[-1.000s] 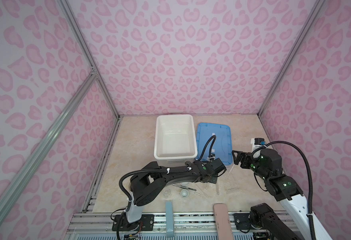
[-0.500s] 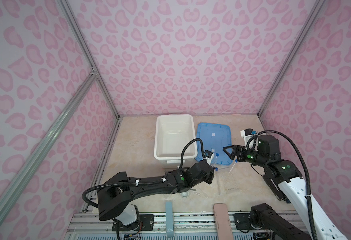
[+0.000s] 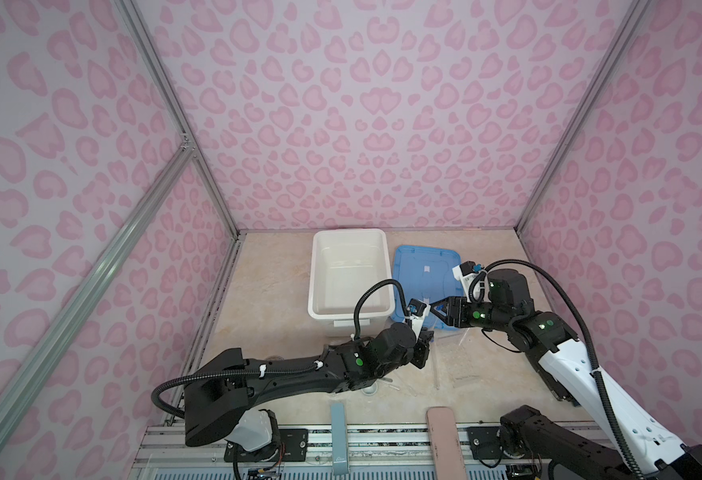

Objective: Organize the chemistry lab equipment
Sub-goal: 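Lift the second tube toward the right gripper while the right gripper grasps its cap, then pull the blue cap off the tube with the right gripper, moving away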

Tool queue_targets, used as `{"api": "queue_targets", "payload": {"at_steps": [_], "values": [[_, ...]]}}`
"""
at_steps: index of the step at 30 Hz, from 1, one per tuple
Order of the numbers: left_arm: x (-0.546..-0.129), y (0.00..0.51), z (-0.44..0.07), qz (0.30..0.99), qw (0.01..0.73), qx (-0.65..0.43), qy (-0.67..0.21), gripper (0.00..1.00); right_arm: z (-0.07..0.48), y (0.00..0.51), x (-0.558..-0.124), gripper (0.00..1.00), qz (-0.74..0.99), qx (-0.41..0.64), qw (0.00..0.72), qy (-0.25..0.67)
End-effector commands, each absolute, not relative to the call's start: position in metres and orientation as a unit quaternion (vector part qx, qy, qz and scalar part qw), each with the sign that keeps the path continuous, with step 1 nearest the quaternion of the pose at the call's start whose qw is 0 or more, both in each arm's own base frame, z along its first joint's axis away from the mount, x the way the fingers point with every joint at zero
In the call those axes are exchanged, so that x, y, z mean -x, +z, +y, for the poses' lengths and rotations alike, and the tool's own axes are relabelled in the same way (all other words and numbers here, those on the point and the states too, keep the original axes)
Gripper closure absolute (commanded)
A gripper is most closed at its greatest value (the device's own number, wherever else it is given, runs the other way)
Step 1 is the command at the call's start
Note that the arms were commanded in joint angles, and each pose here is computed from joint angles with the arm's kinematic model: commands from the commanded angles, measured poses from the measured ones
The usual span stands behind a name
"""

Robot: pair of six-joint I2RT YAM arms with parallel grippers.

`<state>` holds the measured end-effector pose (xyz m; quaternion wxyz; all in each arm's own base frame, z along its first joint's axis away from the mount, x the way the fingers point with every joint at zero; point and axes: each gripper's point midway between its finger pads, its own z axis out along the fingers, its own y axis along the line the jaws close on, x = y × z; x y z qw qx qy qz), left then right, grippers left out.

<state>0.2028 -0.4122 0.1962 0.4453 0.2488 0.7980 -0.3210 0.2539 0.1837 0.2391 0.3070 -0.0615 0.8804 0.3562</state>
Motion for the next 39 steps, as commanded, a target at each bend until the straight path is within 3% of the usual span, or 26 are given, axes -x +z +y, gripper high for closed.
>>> {"api": "queue_targets", "payload": {"at_steps": [1, 7, 19, 21, 23, 25, 34, 39], "values": [[-0.203, 0.208, -0.416, 0.786, 0.46, -0.247, -0.331, 0.81, 0.188, 0.245, -0.256, 0.59, 0.87, 0.062, 0.315, 0.373], [-0.202, 0.205, -0.421, 0.788, 0.455, -0.252, -0.328, 0.81, 0.187, 0.241, -0.255, 0.72, 0.874, 0.06, 0.311, 0.369], [-0.205, 0.2, -0.424, 0.795, 0.454, -0.246, -0.319, 0.78, 0.183, 0.237, -0.25, 0.85, 0.88, 0.058, 0.306, 0.359], [-0.204, 0.202, -0.425, 0.795, 0.452, -0.248, -0.319, 0.62, 0.181, 0.238, -0.25, 0.85, 0.879, 0.062, 0.314, 0.354], [-0.202, 0.207, -0.427, 0.792, 0.448, -0.249, -0.331, 0.26, 0.177, 0.24, -0.251, 0.85, 0.878, 0.067, 0.329, 0.342], [-0.2, 0.212, -0.427, 0.792, 0.444, -0.238, -0.344, 0.01, 0.17, 0.243, -0.252, 0.85, 0.876, 0.072, 0.353, 0.322], [-0.187, 0.246, -0.43, 0.783, 0.406, -0.175, -0.438, 0.02, 0.129, 0.252, -0.249, 0.86, 0.861, 0.07, 0.461, 0.204], [-0.191, 0.231, -0.43, 0.816, 0.372, -0.136, -0.421, 0.02, 0.091, 0.249, -0.244, 0.86, 0.857, 0.005, 0.495, 0.142]]}}
